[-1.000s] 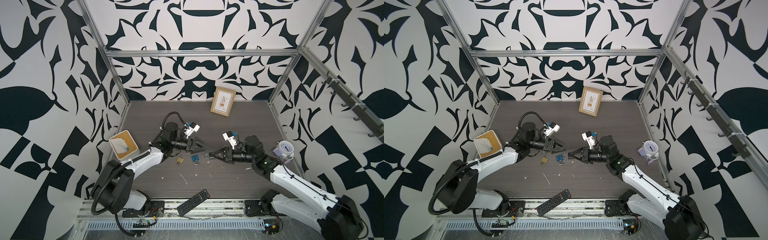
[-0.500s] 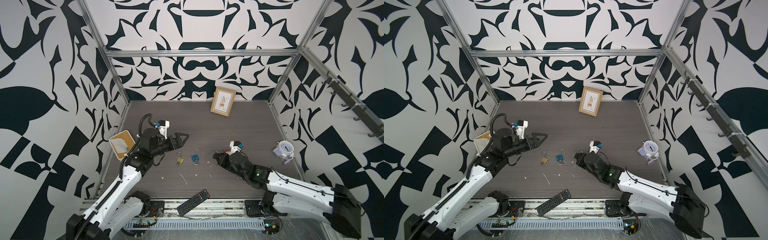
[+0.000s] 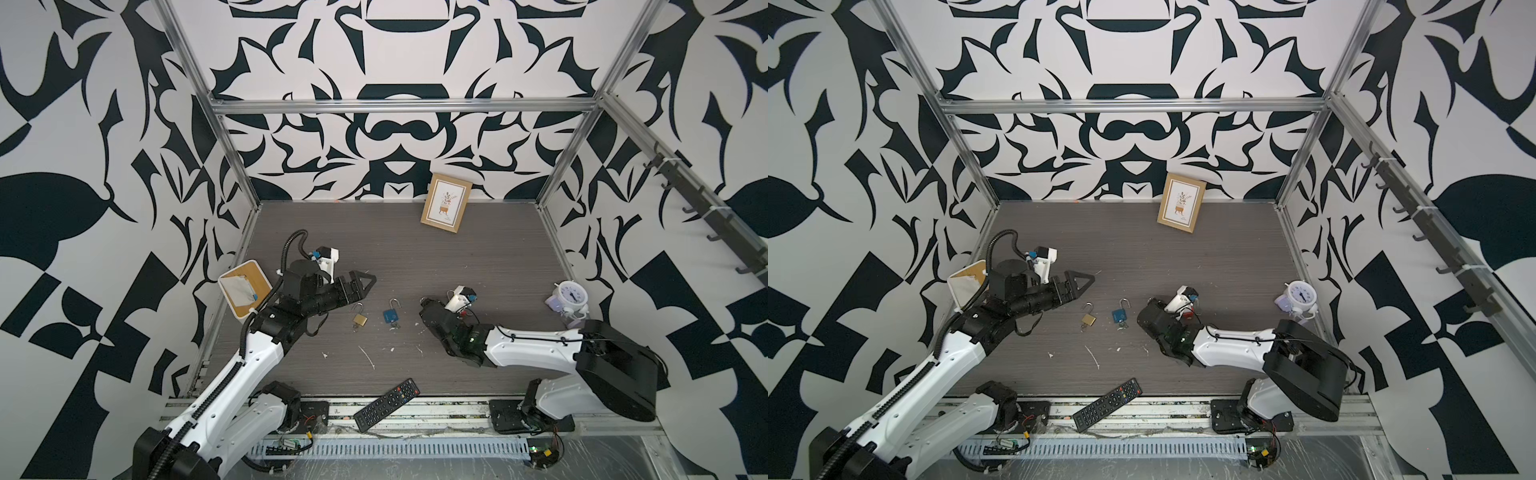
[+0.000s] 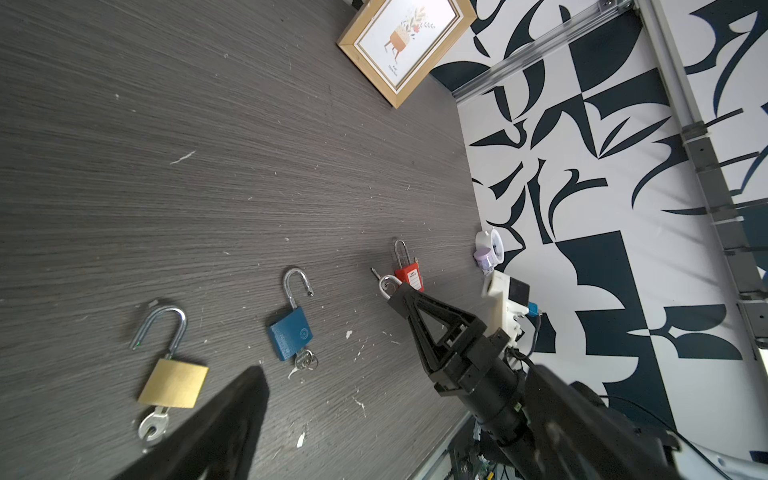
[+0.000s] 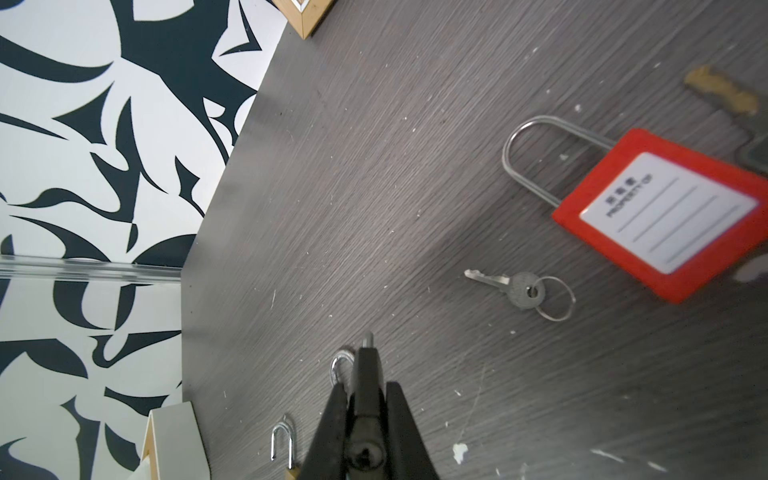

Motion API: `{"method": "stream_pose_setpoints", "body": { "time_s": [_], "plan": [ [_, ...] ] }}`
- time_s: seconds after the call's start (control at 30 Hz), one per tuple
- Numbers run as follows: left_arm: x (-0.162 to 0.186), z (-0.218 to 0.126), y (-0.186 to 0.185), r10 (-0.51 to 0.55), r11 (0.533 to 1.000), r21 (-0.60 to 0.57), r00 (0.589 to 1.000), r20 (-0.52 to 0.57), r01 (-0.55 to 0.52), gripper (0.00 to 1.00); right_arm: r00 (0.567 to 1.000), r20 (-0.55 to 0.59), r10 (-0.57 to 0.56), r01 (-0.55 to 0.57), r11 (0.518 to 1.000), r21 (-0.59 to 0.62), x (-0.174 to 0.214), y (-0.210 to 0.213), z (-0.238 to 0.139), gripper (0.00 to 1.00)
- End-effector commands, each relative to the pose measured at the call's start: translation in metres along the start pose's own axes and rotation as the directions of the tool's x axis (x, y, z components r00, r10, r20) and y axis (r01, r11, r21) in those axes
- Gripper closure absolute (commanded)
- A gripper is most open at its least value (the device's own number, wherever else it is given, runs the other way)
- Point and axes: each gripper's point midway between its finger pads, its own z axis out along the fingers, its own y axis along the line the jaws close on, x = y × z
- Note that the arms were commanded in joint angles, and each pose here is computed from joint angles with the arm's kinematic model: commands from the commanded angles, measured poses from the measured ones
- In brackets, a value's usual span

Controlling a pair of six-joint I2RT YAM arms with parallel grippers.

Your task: Lock with the key

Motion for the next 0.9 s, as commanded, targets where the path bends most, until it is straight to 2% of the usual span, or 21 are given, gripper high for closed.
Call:
{"method": "stream_pose_setpoints", "body": {
  "time_s": [0.0,0.1,0.27,0.4,0.47,0.67,0.87],
  "plan": [
    [0.006,0.0,-0.001,-0.011,1.0,0.01,0.999,-0.033,0.011,0.0,0.994,0.076,0.083,-0.081,0.996,-0.033,-0.012,-0.001,0.007,1.0],
    [0.009,-0.001,-0.001,-0.011,1.0,0.014,0.999,-0.043,0.012,0.01,0.992,0.083,0.095,-0.093,0.995,-0.026,-0.013,-0.012,0.019,1.0],
    [0.012,-0.004,-0.002,0.003,0.999,0.05,1.0,-0.015,-0.002,0.01,0.995,0.015,0.097,-0.096,0.994,-0.046,0.003,-0.022,0.042,1.0],
    [0.016,-0.004,0.002,-0.011,0.999,0.037,1.0,-0.027,0.012,0.0,0.99,-0.004,0.141,-0.141,0.99,0.024,0.017,-0.048,0.057,1.0],
    [0.018,-0.004,0.004,-0.008,0.999,0.033,0.999,-0.033,0.009,0.01,0.987,-0.034,0.157,-0.156,0.988,0.013,0.025,-0.051,0.062,1.0],
    [0.021,-0.007,0.008,-0.008,1.0,0.024,1.0,-0.026,0.009,0.01,0.988,0.02,0.152,-0.154,0.984,0.095,0.01,-0.078,0.045,1.0],
    [0.021,-0.004,0.009,-0.006,1.0,0.022,1.0,-0.024,0.006,0.01,0.998,0.01,0.062,-0.063,0.988,0.141,-0.001,-0.066,0.027,1.0]
  ]
}}
